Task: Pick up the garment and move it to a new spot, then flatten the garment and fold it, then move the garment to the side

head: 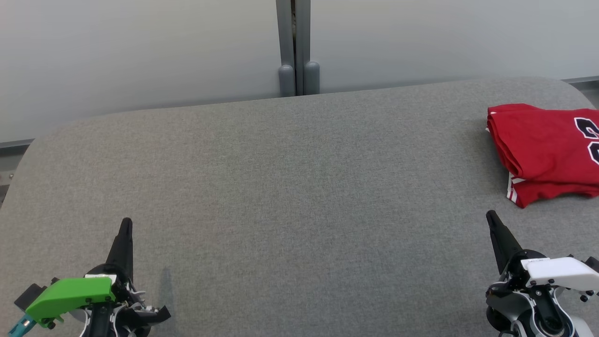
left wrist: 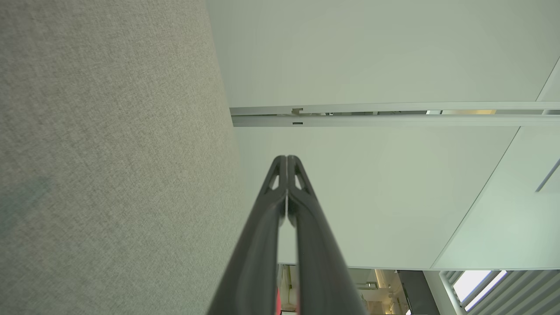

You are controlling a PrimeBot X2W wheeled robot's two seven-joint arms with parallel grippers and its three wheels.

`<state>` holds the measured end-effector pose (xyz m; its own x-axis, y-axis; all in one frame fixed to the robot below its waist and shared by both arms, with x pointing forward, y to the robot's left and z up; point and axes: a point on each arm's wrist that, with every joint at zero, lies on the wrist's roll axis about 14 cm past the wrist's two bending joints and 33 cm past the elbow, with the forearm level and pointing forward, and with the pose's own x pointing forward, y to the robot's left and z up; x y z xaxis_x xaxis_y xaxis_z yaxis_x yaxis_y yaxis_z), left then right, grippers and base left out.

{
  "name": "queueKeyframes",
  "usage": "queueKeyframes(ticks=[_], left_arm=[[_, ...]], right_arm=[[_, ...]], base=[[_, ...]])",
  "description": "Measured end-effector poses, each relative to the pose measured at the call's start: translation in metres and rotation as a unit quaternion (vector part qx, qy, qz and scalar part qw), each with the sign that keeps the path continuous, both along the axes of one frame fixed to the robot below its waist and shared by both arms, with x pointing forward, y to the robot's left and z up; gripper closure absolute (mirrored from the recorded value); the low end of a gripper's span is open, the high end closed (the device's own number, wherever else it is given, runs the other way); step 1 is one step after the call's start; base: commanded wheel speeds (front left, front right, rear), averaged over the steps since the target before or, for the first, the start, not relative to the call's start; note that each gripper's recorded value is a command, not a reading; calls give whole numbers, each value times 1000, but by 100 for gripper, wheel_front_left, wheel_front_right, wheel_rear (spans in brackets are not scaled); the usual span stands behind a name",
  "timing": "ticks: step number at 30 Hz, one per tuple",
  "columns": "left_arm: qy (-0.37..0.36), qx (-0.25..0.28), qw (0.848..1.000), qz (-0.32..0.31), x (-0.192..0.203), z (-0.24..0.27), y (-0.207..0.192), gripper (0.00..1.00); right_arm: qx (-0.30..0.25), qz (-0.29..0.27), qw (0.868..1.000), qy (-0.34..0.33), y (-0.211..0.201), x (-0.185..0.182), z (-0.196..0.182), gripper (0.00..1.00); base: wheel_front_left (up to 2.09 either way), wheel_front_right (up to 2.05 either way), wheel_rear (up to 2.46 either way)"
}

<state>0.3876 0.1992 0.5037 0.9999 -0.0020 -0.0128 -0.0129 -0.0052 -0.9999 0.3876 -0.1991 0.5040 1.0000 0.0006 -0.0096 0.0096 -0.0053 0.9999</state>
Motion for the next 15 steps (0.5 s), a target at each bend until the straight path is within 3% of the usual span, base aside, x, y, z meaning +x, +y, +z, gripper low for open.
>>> queueKeyframes(ticks=[15], left_arm=[[0, 0, 1000, 0, 0, 0, 0, 100]], right_arm=[[0, 0, 1000, 0, 0, 0, 0, 100]], base=[[0, 0, 0]])
